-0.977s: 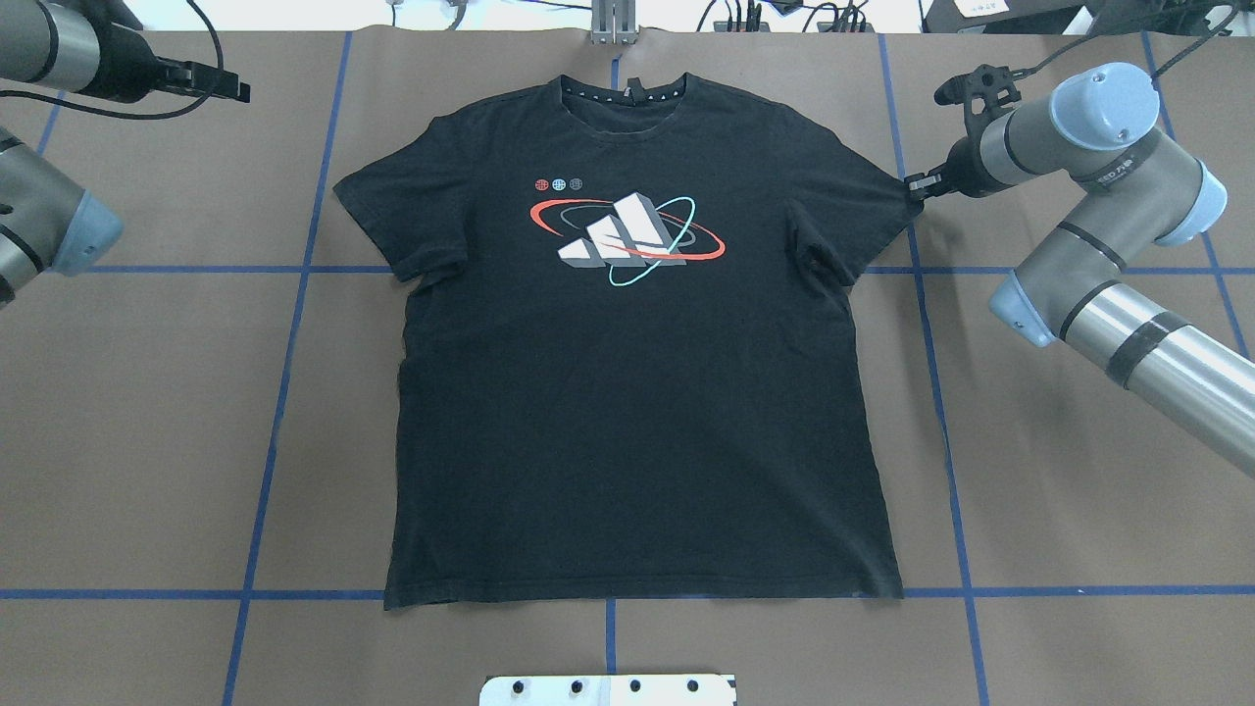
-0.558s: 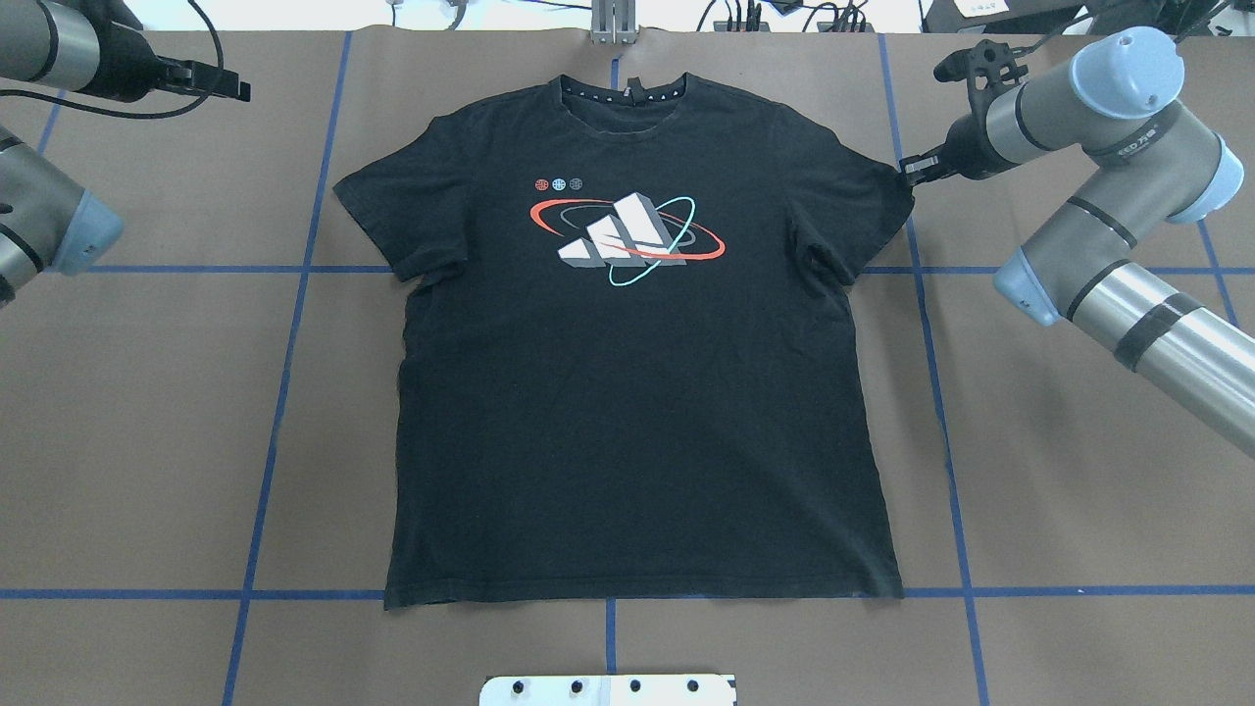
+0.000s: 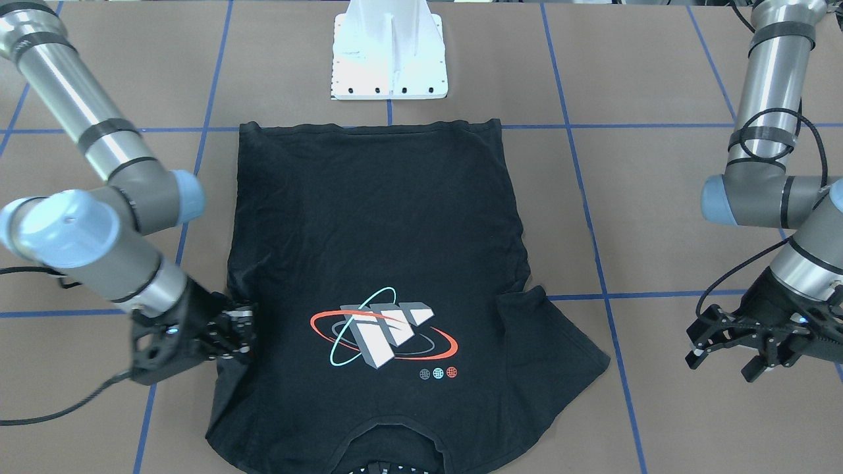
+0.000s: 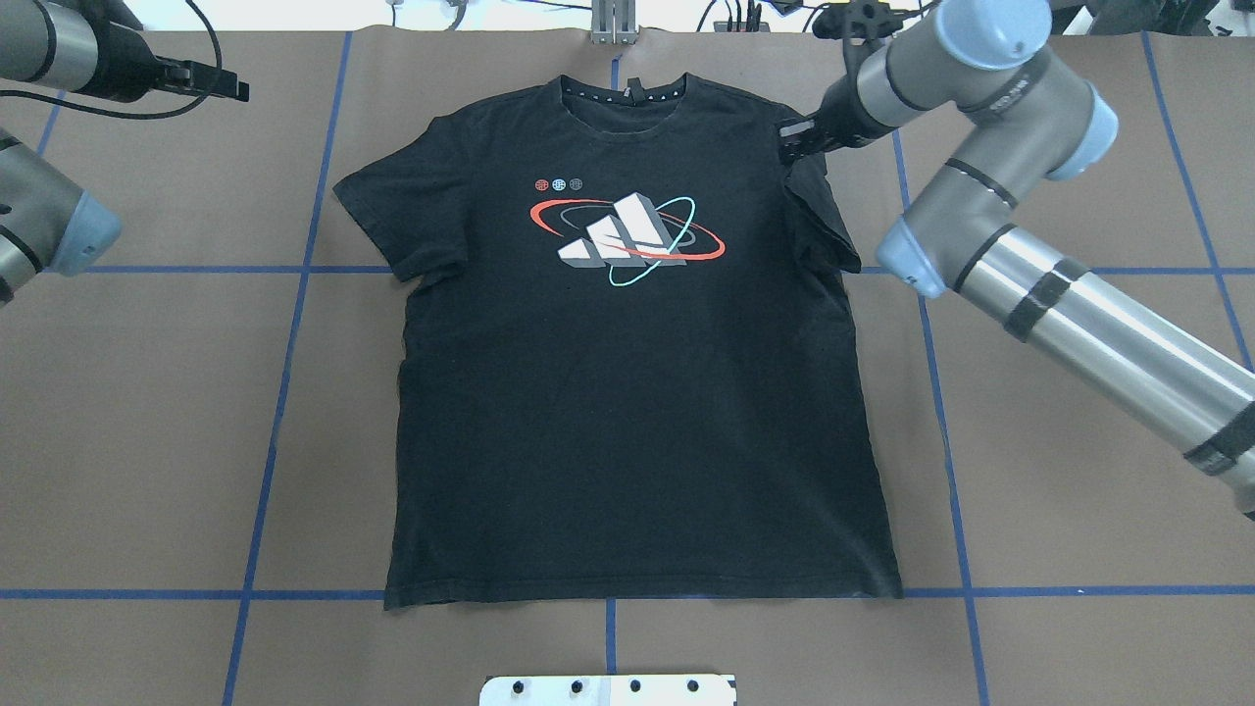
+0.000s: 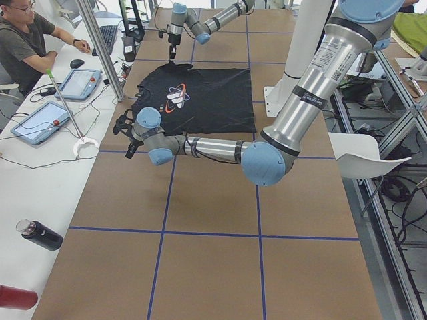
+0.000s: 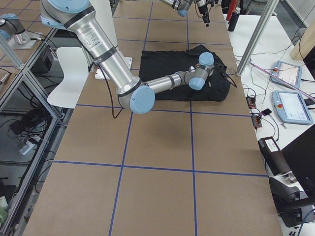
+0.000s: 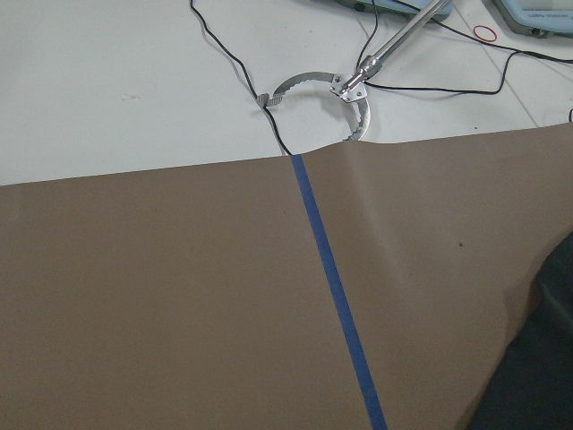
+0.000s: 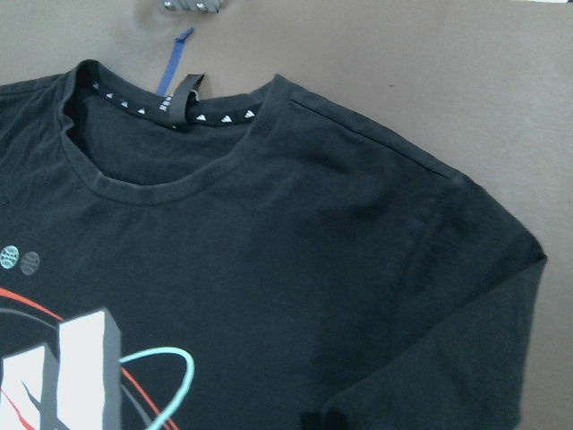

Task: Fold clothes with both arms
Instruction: 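Grasp the sleeve nearest the right gripper while the left gripper approaches the other sleeve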

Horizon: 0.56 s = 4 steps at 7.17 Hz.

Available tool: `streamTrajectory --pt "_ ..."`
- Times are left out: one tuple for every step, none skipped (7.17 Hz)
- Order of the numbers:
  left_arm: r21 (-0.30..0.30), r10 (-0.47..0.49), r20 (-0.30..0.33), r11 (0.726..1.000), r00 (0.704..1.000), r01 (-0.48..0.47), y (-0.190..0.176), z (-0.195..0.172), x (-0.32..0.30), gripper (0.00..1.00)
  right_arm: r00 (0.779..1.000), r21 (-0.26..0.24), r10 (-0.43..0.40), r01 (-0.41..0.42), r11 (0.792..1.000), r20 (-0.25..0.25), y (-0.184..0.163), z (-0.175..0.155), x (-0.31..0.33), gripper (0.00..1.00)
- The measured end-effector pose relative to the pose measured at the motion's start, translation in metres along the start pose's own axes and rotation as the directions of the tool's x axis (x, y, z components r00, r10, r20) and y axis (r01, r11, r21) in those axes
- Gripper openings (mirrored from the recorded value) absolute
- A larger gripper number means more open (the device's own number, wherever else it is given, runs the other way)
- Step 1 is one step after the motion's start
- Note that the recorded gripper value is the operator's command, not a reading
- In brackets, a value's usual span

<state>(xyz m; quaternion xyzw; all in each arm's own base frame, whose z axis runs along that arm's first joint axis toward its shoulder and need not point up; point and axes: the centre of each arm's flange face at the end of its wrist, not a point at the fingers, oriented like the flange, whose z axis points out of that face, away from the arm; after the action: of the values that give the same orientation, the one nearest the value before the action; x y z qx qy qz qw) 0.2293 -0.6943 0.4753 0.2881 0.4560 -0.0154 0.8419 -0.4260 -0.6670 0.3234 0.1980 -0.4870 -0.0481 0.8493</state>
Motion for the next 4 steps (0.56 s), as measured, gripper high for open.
streamTrajectory --pt "0.000 0.001 0.000 1.000 1.000 -0.001 0.000 0.000 0.000 1.00 0.999 0.020 0.007 -0.006 1.000 -0.047 -0.011 0.026 -0.047 0.00" --pt "0.001 0.001 0.000 1.000 1.000 -0.001 0.000 0.000 0.000 1.00 0.996 0.039 0.016 -0.012 0.999 -0.089 -0.020 0.046 -0.077 0.00" --pt "0.001 0.001 -0.001 1.000 1.000 -0.001 -0.001 0.000 0.001 1.00 0.993 0.052 0.021 -0.015 0.999 -0.118 -0.024 0.057 -0.087 0.00" --pt "0.002 0.001 -0.001 1.000 1.000 -0.001 -0.001 0.000 0.001 1.00 0.990 0.063 0.026 -0.017 0.998 -0.137 -0.026 0.061 -0.088 0.10"
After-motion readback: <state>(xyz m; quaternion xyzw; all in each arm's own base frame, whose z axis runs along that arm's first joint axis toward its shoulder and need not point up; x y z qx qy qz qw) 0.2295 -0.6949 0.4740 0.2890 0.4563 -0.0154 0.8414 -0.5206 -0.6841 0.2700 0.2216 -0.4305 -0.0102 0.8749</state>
